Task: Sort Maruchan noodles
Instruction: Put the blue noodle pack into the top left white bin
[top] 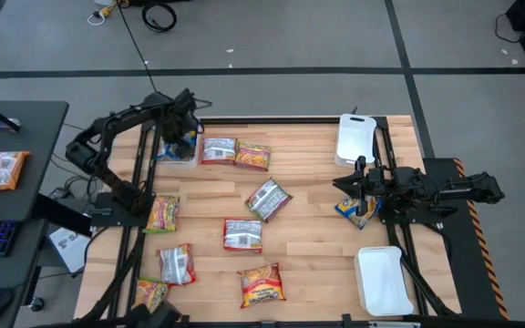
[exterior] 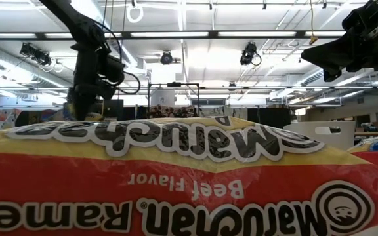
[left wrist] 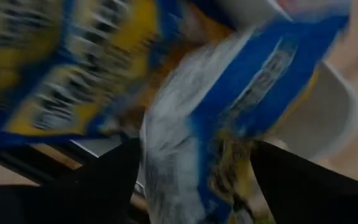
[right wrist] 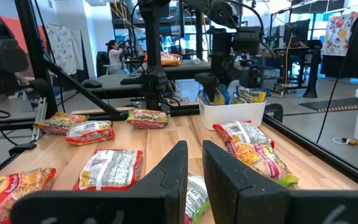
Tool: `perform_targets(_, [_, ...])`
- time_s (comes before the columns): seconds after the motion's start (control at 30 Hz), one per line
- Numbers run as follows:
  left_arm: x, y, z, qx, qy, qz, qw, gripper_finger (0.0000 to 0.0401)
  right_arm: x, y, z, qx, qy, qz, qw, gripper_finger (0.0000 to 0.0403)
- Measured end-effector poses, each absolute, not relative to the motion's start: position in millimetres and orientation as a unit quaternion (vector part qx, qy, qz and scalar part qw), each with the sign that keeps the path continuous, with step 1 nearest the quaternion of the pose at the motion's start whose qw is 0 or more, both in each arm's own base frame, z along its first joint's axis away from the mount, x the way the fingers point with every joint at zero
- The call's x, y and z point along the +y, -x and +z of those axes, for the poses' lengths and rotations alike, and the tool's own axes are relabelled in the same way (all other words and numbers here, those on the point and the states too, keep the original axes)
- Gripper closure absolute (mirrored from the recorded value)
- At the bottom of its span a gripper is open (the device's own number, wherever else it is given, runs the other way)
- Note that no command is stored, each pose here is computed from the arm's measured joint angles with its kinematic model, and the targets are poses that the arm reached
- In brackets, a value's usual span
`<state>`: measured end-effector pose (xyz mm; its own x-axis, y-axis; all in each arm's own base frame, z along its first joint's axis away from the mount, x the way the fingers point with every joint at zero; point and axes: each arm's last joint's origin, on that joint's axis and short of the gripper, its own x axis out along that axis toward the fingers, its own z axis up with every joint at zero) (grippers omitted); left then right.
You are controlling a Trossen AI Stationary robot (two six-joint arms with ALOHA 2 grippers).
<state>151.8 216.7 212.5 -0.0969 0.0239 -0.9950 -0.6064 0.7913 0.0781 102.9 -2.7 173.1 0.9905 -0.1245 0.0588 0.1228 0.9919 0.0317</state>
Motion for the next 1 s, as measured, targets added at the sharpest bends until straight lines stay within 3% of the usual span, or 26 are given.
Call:
perform_targets(0.23, [203, -167, 213, 0.721, 0.152, 0.203, 0.645, 0.0162, -3, -103, 173, -0.030, -0.014, -0.062, 0.998, 0.0347])
perform_targets(0.57, [197, -182, 213, 0.719, 0.086, 0.156, 0.672, 0.0382, -3, -103, 173, -0.031, -0.014, -0.062, 0.998, 0.0347])
perform_targets(0.73, [196, -178, 216, 0.719, 0.079, 0.133, 0.677, 0.0385, -3, -103, 173, -0.031, -0.014, -0.062, 0.998, 0.0347])
perform_targets(1.0, [223, -166, 237, 0.546, 0.133, 0.146, 0.814, 0.0393, -3, -103, 173, -0.031, -0.014, -0.062, 0.998, 0.0347])
